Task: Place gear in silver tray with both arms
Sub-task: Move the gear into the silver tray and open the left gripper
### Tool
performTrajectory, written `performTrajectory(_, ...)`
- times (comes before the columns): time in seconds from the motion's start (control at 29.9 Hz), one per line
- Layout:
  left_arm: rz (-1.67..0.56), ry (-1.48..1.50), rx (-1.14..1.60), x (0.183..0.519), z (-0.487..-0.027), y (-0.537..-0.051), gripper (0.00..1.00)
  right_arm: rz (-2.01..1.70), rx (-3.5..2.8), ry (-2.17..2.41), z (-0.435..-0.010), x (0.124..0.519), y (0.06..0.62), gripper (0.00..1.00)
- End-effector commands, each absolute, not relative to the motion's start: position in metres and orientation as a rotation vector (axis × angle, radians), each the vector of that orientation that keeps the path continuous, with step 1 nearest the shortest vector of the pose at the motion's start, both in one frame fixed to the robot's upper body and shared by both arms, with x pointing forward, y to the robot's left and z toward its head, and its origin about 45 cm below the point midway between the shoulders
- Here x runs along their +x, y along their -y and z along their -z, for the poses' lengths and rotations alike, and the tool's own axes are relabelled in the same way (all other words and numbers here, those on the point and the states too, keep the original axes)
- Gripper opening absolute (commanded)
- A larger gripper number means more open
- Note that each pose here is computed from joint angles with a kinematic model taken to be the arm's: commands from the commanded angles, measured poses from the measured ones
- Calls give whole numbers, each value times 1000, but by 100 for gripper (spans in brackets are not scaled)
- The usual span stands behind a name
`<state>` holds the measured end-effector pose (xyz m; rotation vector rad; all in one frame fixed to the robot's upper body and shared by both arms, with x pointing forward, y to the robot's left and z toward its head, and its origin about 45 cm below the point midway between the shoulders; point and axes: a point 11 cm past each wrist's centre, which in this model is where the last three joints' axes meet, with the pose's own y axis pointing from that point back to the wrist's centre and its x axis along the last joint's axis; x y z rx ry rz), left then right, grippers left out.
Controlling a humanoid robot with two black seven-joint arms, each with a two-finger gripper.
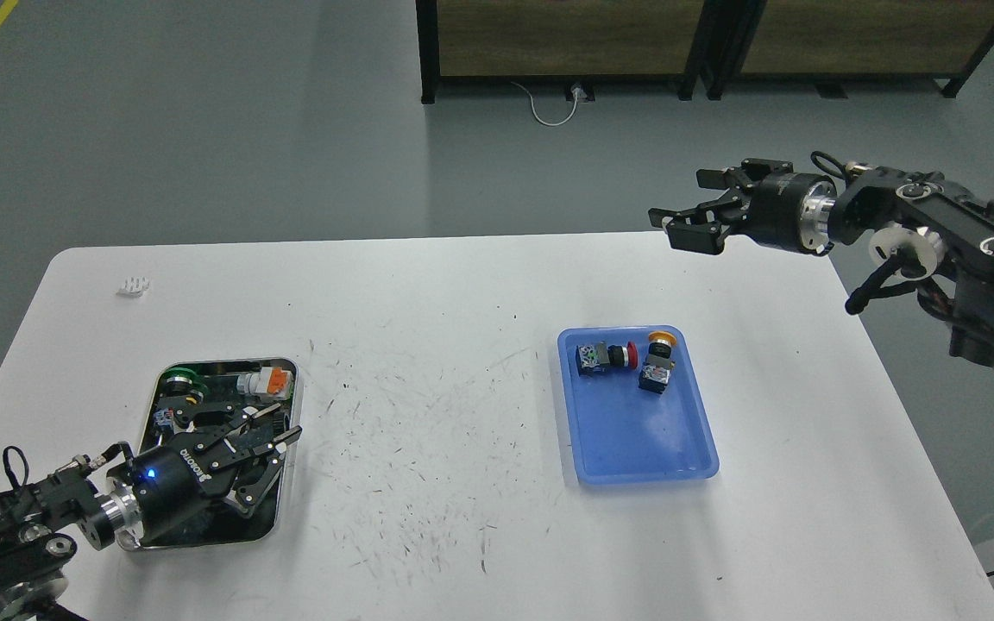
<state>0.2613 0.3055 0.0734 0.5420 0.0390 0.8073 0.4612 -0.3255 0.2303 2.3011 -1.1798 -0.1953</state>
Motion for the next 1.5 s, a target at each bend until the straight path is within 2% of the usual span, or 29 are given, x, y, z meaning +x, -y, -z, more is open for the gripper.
performTrajectory(0.0, -814, -57, 557, 253, -68, -311, 20, 195, 2302, 1180, -230, 462, 324, 93)
performTrajectory(0.77, -931, -119, 630, 251, -41, -344, 28, 195, 2298, 1190, -230, 462, 325, 93)
performTrajectory(1.37, -933, -124, 633, 248, -39, -344, 42, 194, 2296, 1191, -230, 462, 326, 93)
performTrajectory(1.47, -936, -121, 634, 249, -39, -345, 47, 195, 2298, 1190, -230, 462, 325, 93)
